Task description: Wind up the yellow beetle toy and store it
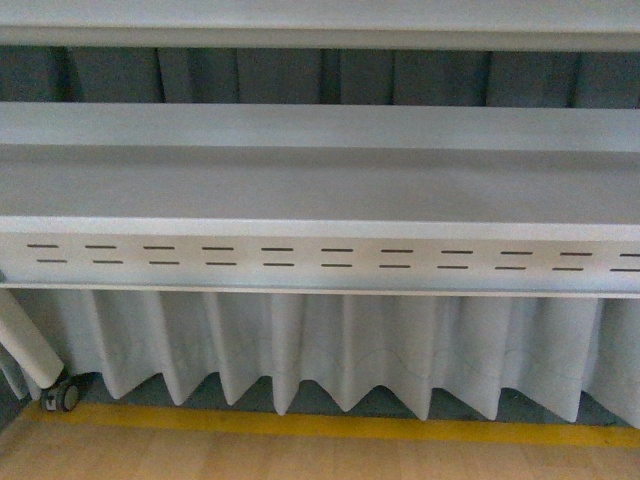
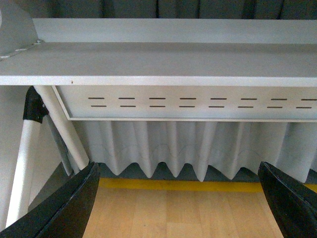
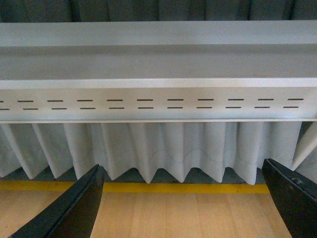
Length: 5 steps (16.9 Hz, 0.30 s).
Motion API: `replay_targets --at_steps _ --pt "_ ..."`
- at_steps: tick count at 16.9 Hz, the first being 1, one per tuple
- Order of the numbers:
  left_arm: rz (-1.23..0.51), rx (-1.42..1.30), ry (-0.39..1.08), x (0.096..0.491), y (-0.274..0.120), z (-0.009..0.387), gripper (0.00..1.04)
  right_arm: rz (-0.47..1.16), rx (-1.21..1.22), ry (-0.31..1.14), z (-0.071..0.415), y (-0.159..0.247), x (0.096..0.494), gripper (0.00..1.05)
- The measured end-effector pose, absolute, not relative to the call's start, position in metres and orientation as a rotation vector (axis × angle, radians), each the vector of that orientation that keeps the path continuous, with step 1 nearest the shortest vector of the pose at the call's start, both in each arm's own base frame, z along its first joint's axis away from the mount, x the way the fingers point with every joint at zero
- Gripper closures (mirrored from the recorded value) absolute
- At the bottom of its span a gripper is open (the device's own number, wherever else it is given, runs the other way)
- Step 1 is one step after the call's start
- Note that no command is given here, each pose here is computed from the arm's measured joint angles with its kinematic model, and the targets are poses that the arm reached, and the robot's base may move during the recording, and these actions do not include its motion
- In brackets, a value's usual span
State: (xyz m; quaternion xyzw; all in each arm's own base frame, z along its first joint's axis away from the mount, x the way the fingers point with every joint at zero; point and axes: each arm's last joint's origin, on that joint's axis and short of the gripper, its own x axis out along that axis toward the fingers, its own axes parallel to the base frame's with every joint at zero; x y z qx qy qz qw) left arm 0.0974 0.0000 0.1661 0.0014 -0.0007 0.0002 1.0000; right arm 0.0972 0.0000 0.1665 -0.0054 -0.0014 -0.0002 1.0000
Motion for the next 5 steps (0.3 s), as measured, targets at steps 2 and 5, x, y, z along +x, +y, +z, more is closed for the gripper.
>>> replay_targets --at_steps 2,5 --pt "0.001 0.003 -0.002 0.0974 0.0000 0.1661 0.07 0.000 -0.011 -0.003 0.1665 0.0000 0.0972 0.07" --pt "0.001 0.003 -0.001 0.0974 0.0000 0.1661 0.07 0.000 -0.011 -0.003 0.1665 0.0000 0.0972 0.07"
